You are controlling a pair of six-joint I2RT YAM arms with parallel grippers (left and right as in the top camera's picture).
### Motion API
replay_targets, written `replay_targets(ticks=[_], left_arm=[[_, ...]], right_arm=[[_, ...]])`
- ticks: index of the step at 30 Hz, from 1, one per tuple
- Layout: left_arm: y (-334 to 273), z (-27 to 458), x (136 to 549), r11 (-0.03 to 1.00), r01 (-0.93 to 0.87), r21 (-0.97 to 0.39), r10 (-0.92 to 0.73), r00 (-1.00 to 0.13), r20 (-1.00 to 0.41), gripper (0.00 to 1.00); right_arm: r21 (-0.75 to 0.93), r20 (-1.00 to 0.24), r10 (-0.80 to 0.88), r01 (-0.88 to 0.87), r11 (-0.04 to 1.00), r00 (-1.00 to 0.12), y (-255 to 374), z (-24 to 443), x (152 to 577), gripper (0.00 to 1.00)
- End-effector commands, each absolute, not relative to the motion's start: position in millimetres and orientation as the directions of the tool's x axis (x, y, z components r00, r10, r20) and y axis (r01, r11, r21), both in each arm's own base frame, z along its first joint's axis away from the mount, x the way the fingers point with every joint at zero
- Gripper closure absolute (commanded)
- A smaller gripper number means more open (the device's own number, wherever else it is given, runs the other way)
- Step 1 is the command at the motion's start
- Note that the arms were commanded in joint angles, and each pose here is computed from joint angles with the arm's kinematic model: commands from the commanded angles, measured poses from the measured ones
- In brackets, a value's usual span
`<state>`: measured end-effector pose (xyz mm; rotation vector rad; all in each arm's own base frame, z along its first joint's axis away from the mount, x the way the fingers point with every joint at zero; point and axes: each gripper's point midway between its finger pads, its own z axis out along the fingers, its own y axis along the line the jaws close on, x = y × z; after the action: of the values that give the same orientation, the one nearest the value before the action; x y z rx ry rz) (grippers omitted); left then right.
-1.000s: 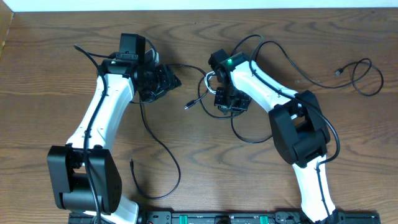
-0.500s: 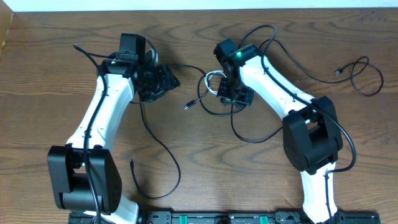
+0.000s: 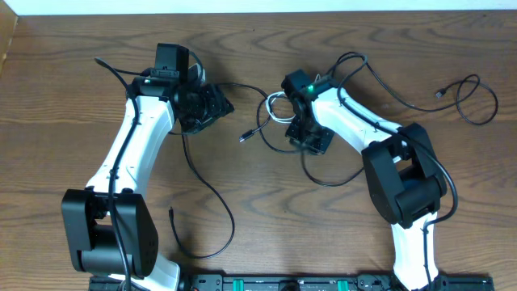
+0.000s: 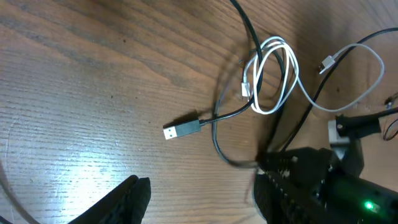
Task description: Untangle cables
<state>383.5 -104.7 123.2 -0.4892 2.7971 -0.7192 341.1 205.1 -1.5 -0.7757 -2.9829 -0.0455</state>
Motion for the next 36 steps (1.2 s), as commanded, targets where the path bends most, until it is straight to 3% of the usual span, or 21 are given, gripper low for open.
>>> replay_targets(ticks=[1, 8, 12, 19, 27, 36], left_arm=[[-103, 123, 384, 0.832, -0.259, -0.491, -0.363, -0.923, -0.127, 0.4], [-103, 123, 383, 0.832, -0.26, -0.49, -0.362, -0.924, -0.124, 0.4], [-103, 123, 383, 0.832, -0.26, -0.49, -0.362, -0.924, -0.125, 0.4], [-103, 123, 383, 0.832, -0.261, -0.49, -0.363, -0.924, -0.124, 0.4], [-105, 125, 389, 0.822, -0.261, -0.506, -0.376, -0.916, -0.14, 0.39], [-132, 123, 394, 0.842, -0.171, -0.513, -0.302, -0.935, -0.184, 0.27]], right_arm=[[-0.045, 0.015, 0.499, 0.497, 0.866, -0.867, 191, -12, 341, 0.97], [-0.027, 0.024, 0.37, 0.37, 0.929, -0.929, 182, 1, 350, 0.99], [0.078, 0.026, 0.222, 0.223, 0.972, -0.975, 192, 31, 361, 0.99], [0.224, -0.167, 0.004, -0.034, 0.974, -0.986, 202, 111, 380, 0.99], [0.273, -0.312, 0.04, -0.049, 0.961, -0.949, 185, 176, 384, 0.99], [0.306, -0.364, 0.1, -0.017, 0.952, -0.926, 164, 199, 393, 0.99]])
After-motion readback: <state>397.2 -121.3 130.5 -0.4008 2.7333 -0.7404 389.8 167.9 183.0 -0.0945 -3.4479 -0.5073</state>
